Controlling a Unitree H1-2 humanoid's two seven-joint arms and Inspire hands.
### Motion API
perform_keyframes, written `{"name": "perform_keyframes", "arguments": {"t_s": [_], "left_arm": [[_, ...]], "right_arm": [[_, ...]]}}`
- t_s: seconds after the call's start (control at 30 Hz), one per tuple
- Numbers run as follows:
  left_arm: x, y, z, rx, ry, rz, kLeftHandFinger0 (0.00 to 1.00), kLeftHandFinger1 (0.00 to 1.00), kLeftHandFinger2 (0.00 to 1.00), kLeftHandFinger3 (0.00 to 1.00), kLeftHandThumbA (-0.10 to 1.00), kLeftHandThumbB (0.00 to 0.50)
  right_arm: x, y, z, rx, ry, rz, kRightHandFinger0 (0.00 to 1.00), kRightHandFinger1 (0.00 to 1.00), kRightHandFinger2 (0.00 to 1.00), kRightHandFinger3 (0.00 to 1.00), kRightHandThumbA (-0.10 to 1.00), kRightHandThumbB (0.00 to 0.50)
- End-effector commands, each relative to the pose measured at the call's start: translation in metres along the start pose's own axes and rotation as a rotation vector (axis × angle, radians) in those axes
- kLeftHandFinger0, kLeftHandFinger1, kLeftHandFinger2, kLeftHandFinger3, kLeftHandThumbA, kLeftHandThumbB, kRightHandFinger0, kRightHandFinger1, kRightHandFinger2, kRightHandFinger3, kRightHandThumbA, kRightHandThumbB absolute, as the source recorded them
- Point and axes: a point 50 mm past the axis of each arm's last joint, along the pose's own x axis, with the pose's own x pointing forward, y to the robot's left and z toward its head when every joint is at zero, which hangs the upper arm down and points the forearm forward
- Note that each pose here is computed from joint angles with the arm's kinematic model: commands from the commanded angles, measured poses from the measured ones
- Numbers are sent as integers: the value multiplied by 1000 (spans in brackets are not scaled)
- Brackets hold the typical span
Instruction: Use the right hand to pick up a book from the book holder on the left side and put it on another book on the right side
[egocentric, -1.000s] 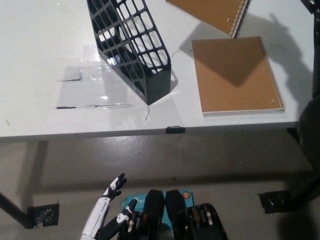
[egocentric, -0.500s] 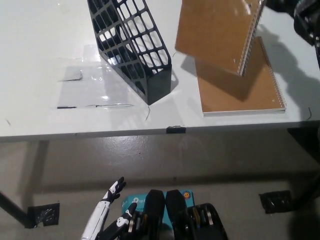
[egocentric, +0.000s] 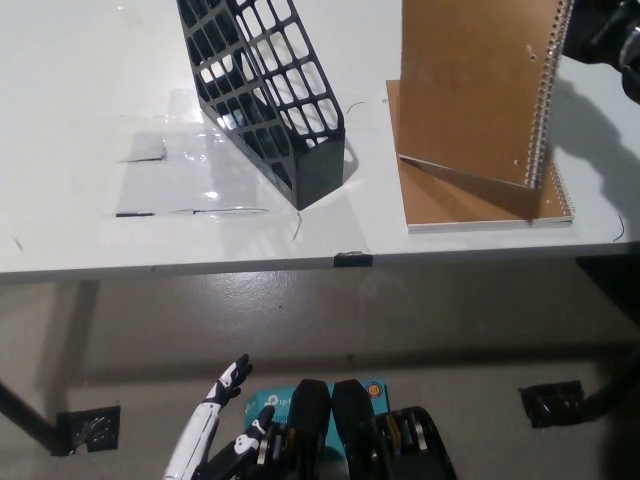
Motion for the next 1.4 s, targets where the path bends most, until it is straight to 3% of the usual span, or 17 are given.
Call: {"name": "perform_keyframes", "arguments": {"t_s": [0.0, 0.07, 0.17, 0.37, 0.4, 0.43, 0.6, 0.73, 1.0, 1.07, 1.2, 1.27, 1.37], "left_arm": [[-3, 4, 3, 6, -30, 29, 1000, 1000, 1000, 1000, 748, 174], [-3, 4, 2, 4, -30, 28, 1000, 1000, 1000, 1000, 752, 178], [-4, 2, 2, -1, -26, 30, 1000, 1000, 1000, 1000, 764, 187], [-3, 3, 3, -6, -32, 30, 1000, 1000, 1000, 1000, 743, 177], [-2, 3, 3, 0, -30, 31, 995, 1000, 1000, 1000, 748, 181], [-2, 3, 3, 2, -27, 29, 995, 1000, 1000, 1000, 751, 181], [-3, 3, 3, 6, -29, 27, 997, 1000, 1000, 1000, 759, 178], [-2, 4, 2, 0, -33, 28, 998, 1000, 1000, 1000, 756, 181], [0, 4, 2, 8, -32, 26, 983, 990, 992, 1000, 789, 195], [-1, 5, 2, 3, -34, 30, 980, 985, 976, 1000, 773, 194], [0, 5, 2, 4, -34, 30, 981, 984, 975, 1000, 772, 194], [3, 7, 3, 10, -40, 32, 966, 978, 976, 1000, 784, 201], [3, 7, 3, 10, -40, 32, 964, 978, 977, 1000, 788, 202]], "right_arm": [[-14, 28, 48, -17, -135, 135, 0, 109, 601, 1000, -100, 110], [-14, 24, 48, -25, -135, 114, 0, 139, 615, 1000, -100, 94], [-14, 17, 47, -39, -128, 72, 0, 80, 602, 1000, -100, 60], [-13, 6, 40, -99, -108, 48, 0, 81, 642, 1000, -100, 50], [-12, 4, 37, -116, -103, 27, 0, 96, 643, 1000, -100, 71], [-11, 1, 33, -163, -95, 30, 0, 82, 628, 1000, -100, 49], [-7, -7, 22, -250, -91, -9, 0, 0, 534, 1000, -100, 73], [-4, -10, 13, -282, -99, -19, 0, 0, 520, 1000, -100, 141], [-2, -12, 7, -306, -88, -58, 0, 0, 454, 1000, -100, 132], [0, -12, 4, -329, -120, -121, 0, 0, 550, 1000, -100, 114], [0, -12, 4, -331, -124, -123, 0, 0, 568, 1000, -100, 110], [-1, -8, 12, -377, -149, -137, 0, 10, 632, 1000, -100, 63], [-1, -8, 12, -379, -150, -138, 0, 10, 637, 1000, -100, 62]]}}
